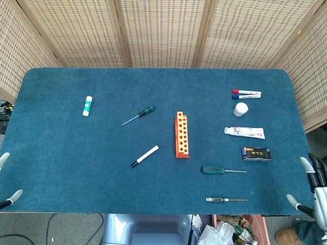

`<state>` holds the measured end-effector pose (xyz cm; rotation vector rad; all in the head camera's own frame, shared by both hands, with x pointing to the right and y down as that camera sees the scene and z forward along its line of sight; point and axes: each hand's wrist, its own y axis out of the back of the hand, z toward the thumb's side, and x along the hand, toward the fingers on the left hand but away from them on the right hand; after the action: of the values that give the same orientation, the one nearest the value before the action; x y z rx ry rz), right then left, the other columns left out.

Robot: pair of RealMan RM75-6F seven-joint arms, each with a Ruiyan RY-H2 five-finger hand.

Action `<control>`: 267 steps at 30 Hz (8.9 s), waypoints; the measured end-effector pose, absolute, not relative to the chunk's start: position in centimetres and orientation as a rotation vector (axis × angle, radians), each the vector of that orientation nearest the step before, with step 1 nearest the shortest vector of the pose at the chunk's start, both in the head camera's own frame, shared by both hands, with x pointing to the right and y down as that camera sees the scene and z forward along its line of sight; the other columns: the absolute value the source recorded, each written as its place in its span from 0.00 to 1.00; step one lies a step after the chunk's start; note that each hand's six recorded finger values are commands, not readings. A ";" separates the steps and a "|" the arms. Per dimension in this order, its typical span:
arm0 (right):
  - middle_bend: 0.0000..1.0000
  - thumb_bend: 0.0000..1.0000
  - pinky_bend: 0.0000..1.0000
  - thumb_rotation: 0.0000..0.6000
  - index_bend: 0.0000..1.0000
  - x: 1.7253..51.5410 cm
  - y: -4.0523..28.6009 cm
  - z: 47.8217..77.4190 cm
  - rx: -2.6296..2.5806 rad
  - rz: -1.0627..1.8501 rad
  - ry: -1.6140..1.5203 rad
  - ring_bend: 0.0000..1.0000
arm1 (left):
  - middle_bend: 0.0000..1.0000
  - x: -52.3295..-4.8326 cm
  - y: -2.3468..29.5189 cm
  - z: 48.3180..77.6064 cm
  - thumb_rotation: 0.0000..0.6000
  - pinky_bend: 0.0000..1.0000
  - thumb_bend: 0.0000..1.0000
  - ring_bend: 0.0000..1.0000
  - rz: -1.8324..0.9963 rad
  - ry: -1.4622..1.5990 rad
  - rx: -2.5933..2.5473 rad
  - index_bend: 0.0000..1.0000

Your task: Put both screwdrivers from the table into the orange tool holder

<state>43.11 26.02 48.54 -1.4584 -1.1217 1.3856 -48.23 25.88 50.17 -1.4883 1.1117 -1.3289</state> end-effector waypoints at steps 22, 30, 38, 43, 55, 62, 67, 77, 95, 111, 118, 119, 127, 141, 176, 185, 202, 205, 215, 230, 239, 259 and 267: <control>0.00 0.14 0.00 1.00 0.37 31.8 29.2 59.6 -2.069 1.149 -0.613 0.00 | 0.00 -48.4 24.9 52.4 1.00 0.00 0.00 0.00 -1.423 1.068 -1.517 0.00; 0.00 0.24 0.00 1.00 0.39 30.1 29.1 63.0 -2.042 1.176 -0.508 0.00 | 0.00 -48.4 24.7 52.9 1.00 0.00 0.00 0.00 -1.438 1.058 -1.517 0.00; 0.00 0.26 0.00 1.00 0.39 29.4 29.3 65.3 -2.014 1.209 -0.402 0.00 | 0.00 -48.6 24.6 52.9 1.00 0.00 0.00 0.00 -1.442 1.066 -1.522 0.00; 0.00 0.27 0.00 1.00 0.40 29.1 29.4 65.8 -2.010 1.215 -0.388 0.00 | 0.00 -48.6 24.6 52.9 1.00 0.00 0.00 0.00 -1.442 1.065 -1.526 0.00; 0.00 0.28 0.00 1.00 0.42 28.8 29.5 67.3 -2.013 1.239 -0.376 0.00 | 0.00 -48.8 24.4 52.9 1.00 0.00 0.00 0.00 -1.447 1.074 -1.521 0.00; 0.00 0.30 0.00 1.00 0.44 28.2 29.6 67.7 -2.018 1.230 -0.373 0.00 | 0.00 -49.0 24.3 52.8 1.00 0.00 0.00 0.00 -1.449 1.087 -1.514 0.00; 0.00 0.30 0.00 1.00 0.45 27.4 29.8 68.0 -2.027 1.221 -0.369 0.00 | 0.00 -48.9 24.3 52.9 1.00 0.00 0.00 0.00 -1.452 1.082 -1.514 0.00; 0.00 0.30 0.00 1.00 0.46 27.4 29.6 68.7 -1.977 1.230 -0.352 0.00 | 0.00 -49.0 24.2 52.9 1.00 0.00 0.00 0.00 -1.458 1.088 -1.512 0.00; 0.00 0.43 0.00 1.00 0.60 27.4 29.4 68.3 -1.973 1.199 -0.393 0.00 | 0.00 -49.0 24.2 53.1 1.00 0.00 0.00 0.00 -1.463 1.085 -1.513 0.00; 0.01 0.44 0.00 1.00 0.60 26.9 24.6 61.6 -2.200 1.016 -0.777 0.00 | 0.00 -48.8 24.2 53.6 1.00 0.00 0.00 0.00 -1.473 1.066 -1.531 0.00; 0.04 0.48 0.00 1.00 0.60 26.8 20.3 58.0 -2.270 0.946 -0.964 0.00 | 0.00 -49.0 24.1 53.3 1.00 0.00 0.00 0.00 -1.471 1.082 -1.533 0.00; 0.04 0.48 0.00 1.00 0.60 26.6 19.7 57.6 -2.289 0.935 -0.991 0.00 | 0.00 -49.1 24.1 53.2 1.00 0.00 0.00 0.00 -1.471 1.083 -1.533 0.00; 0.07 0.51 0.00 1.00 0.60 24.6 16.0 55.5 -2.454 0.851 -1.130 0.00 | 0.00 -49.2 23.8 53.3 1.00 0.00 0.00 0.00 -1.477 1.086 -1.541 0.00; 0.09 0.54 0.02 1.00 0.61 20.5 11.0 53.3 -2.580 0.748 -1.281 0.00 | 0.00 -49.8 23.4 53.3 1.00 0.00 0.00 0.00 -1.493 1.109 -1.545 0.00; 0.09 0.55 0.02 1.00 0.61 18.1 7.7 58.9 -2.607 0.913 -1.362 0.00 | 0.00 -50.1 22.9 54.0 1.00 0.00 0.00 0.00 -1.532 1.103 -1.536 0.00; 0.09 0.55 0.02 1.00 0.61 18.2 8.0 58.9 -2.623 0.920 -1.345 0.00 | 0.00 -50.1 22.9 54.0 1.00 0.00 0.00 0.00 -1.531 1.104 -1.538 0.00; 0.09 0.55 0.02 1.00 0.61 18.7 8.1 59.7 -2.617 0.949 -1.340 0.00 | 0.00 -50.2 22.9 53.9 1.00 0.00 0.00 0.00 -1.528 1.109 -1.538 0.00; 0.09 0.55 0.02 1.00 0.62 18.6 8.2 59.9 -2.616 0.954 -1.336 0.00 | 0.00 -50.2 22.9 54.0 1.00 0.00 0.00 0.00 -1.530 1.108 -1.538 0.00; 0.09 0.55 0.02 1.00 0.62 18.6 8.3 61.3 -2.599 1.000 -1.321 0.00 | 0.00 -50.2 22.9 54.0 1.00 0.00 0.00 0.00 -1.531 1.108 -1.541 0.00; 0.09 0.55 0.02 1.00 0.62 18.8 8.7 63.9 -2.574 1.088 -1.297 0.00 | 0.00 -50.2 22.8 54.4 1.00 0.00 0.00 0.00 -1.546 1.099 -1.545 0.00; 0.09 0.55 0.02 1.00 0.62 18.7 8.8 64.7 -2.574 1.111 -1.300 0.00 | 0.00 -50.2 22.8 54.6 1.00 0.00 0.00 0.00 -1.551 1.095 -1.544 0.00; 0.09 0.55 0.02 1.00 0.62 18.5 9.4 65.5 -2.587 1.132 -1.267 0.00 | 0.00 -50.2 22.7 54.8 1.00 0.00 0.00 0.00 -1.562 1.089 -1.541 0.00; 0.09 0.55 0.02 1.00 0.62 18.3 9.6 65.8 -2.586 1.139 -1.255 0.00 | 0.00 -50.2 22.7 54.8 1.00 0.00 0.00 0.00 -1.561 1.092 -1.542 0.00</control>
<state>18.27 9.59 65.75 -2.5856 -1.2549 1.1392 -50.19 22.68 54.76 -1.5418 1.0917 -1.5613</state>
